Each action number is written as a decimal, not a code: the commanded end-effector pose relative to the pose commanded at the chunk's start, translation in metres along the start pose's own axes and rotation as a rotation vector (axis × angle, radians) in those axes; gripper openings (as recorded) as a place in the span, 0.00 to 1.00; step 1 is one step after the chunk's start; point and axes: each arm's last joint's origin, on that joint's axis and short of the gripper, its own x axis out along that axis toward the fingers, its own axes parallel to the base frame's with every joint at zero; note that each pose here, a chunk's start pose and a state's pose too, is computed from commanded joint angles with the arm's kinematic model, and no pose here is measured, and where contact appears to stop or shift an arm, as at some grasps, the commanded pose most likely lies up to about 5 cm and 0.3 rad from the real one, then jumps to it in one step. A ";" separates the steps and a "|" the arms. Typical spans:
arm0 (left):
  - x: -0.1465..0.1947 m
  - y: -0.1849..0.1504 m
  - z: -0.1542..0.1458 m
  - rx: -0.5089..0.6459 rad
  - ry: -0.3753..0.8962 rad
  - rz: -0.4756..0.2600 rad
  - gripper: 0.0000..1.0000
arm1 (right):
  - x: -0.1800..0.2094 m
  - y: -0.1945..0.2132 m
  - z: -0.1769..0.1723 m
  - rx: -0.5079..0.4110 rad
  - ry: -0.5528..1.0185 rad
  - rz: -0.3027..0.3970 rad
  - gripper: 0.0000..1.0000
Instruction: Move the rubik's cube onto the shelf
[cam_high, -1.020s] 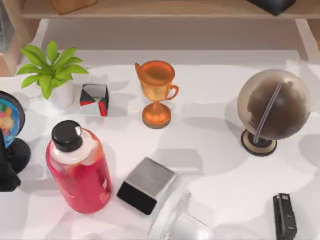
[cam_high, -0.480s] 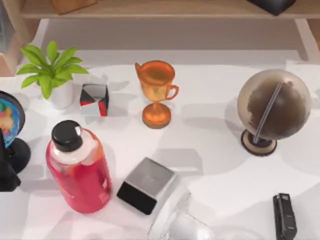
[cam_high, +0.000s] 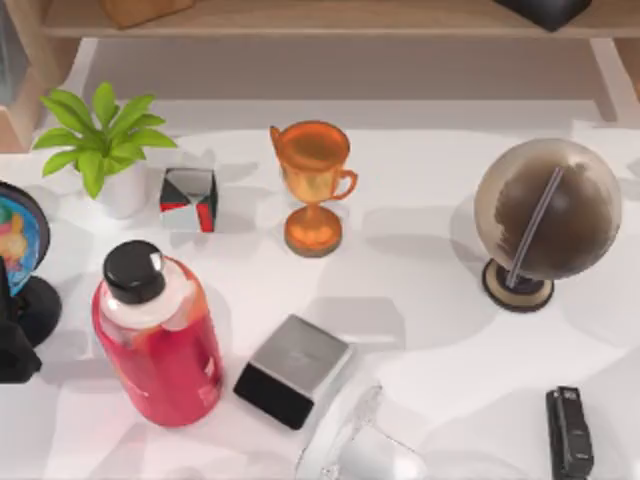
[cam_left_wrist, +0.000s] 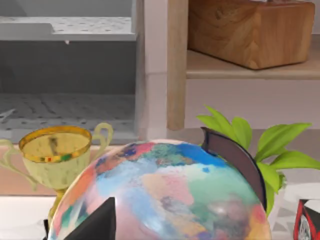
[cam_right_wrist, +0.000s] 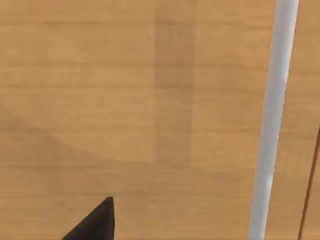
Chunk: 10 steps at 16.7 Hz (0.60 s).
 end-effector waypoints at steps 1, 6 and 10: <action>0.000 0.000 0.000 0.000 0.000 0.000 1.00 | 0.002 0.000 0.000 0.000 0.000 0.000 1.00; 0.000 0.000 0.000 0.000 0.000 0.000 1.00 | 0.002 0.000 0.000 0.000 0.000 0.000 0.85; 0.000 0.000 0.000 0.000 0.000 0.000 1.00 | 0.002 0.000 0.000 0.000 0.000 0.000 0.55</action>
